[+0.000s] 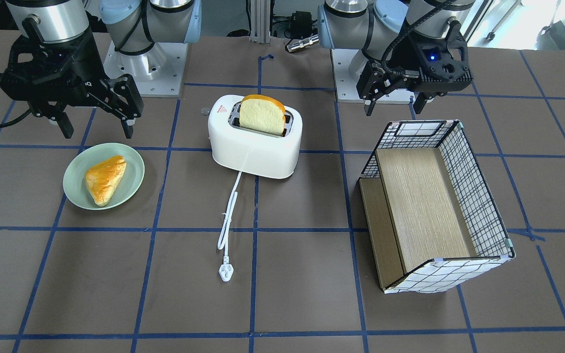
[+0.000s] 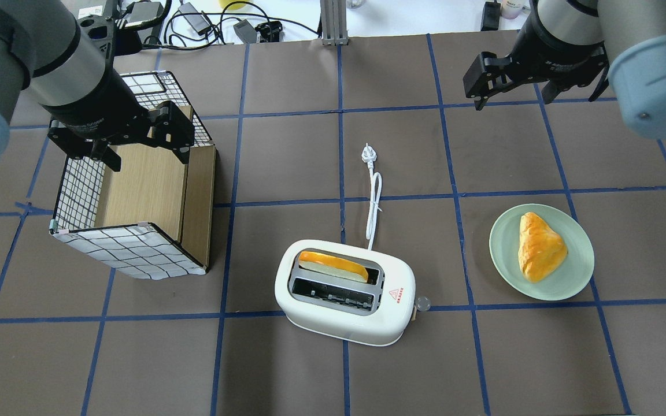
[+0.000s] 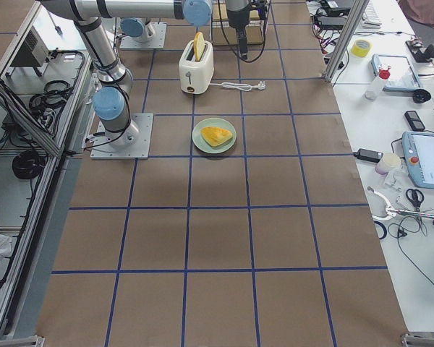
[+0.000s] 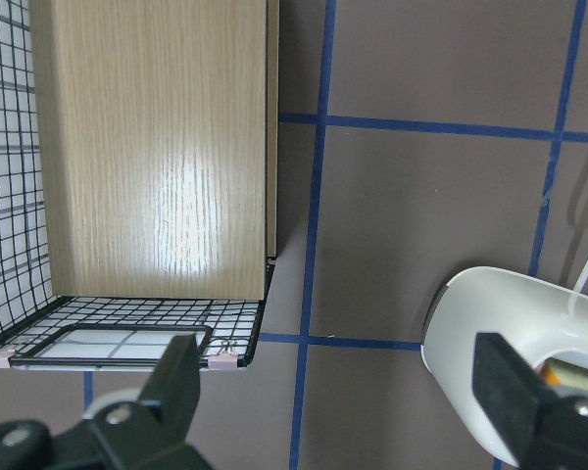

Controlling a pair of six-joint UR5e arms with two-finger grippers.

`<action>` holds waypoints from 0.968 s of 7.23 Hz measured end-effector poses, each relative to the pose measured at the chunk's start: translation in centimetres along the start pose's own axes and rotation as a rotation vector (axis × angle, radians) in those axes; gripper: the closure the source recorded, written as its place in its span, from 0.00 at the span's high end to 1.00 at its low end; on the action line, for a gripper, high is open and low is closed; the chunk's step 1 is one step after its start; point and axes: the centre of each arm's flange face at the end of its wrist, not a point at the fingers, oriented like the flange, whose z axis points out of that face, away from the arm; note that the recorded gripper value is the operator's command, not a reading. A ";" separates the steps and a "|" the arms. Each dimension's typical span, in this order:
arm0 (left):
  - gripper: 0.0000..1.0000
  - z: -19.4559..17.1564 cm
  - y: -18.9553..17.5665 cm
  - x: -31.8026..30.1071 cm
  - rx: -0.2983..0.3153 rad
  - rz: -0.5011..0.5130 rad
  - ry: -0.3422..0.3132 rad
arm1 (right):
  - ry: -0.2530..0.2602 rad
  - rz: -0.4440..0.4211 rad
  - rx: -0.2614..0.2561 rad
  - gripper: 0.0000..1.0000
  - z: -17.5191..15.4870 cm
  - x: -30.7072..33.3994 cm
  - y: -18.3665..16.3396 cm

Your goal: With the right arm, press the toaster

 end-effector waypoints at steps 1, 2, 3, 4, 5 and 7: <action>1.00 0.0 0.0 0.0 0.000 0.000 0.000 | -0.003 0.005 -0.053 1.00 -0.6 0.1 0.2; 1.00 0.0 0.0 0.0 0.000 0.000 0.000 | -0.013 0.022 -0.119 1.00 -1.6 0.2 0.4; 1.00 0.0 0.0 0.0 0.000 0.000 0.000 | -0.034 0.052 -0.165 1.00 -2.0 0.1 0.3; 1.00 0.0 0.0 0.0 0.000 0.000 0.000 | -0.054 0.086 -0.187 1.00 -2.1 -0.2 0.1; 1.00 0.0 0.0 0.0 0.000 0.000 0.000 | -0.065 0.099 -0.197 1.00 -2.0 -0.3 0.1; 1.00 0.0 0.0 0.0 0.001 0.000 0.000 | -0.071 0.096 -0.200 1.00 -1.8 -0.5 0.2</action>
